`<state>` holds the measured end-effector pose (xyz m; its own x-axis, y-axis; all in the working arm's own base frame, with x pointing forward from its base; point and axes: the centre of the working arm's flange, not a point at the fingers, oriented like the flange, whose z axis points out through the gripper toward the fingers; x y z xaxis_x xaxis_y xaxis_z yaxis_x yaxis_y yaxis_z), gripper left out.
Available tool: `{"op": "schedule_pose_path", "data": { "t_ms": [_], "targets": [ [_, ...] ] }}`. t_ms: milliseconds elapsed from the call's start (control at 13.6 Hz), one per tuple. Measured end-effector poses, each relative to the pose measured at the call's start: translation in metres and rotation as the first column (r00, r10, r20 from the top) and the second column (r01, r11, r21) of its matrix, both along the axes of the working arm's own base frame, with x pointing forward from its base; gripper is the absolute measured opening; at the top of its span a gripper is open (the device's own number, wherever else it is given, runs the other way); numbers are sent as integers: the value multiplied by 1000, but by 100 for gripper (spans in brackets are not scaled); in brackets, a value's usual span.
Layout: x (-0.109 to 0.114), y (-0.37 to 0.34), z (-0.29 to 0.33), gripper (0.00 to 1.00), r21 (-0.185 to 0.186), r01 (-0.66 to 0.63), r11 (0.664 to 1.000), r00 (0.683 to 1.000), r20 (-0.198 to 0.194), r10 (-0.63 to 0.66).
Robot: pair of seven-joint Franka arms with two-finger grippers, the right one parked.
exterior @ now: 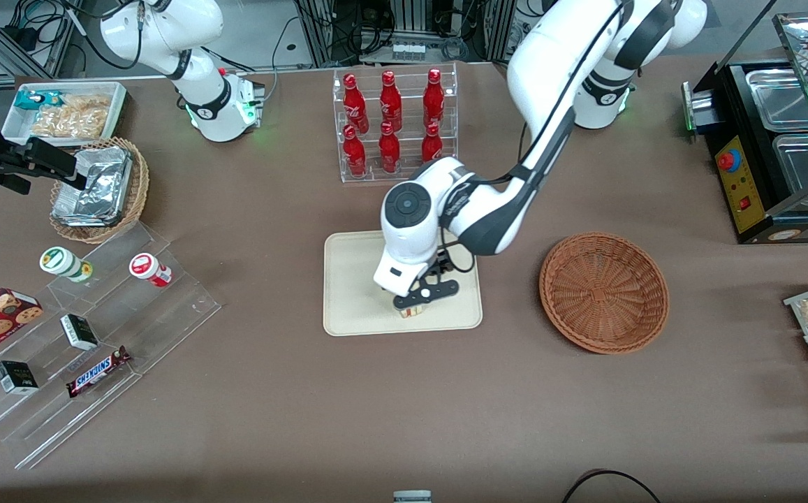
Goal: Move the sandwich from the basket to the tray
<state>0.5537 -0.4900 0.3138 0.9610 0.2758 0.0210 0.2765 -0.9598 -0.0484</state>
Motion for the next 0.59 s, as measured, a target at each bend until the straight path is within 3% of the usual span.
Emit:
{"op": "schedule_pose_path", "data": {
  "t_ms": [221,590],
  "targets": [
    [26,57,31,100,66,-79,995,996,-22,81],
    [67,155,35,100,90,-151,984,986,-54,156]
  ]
}}
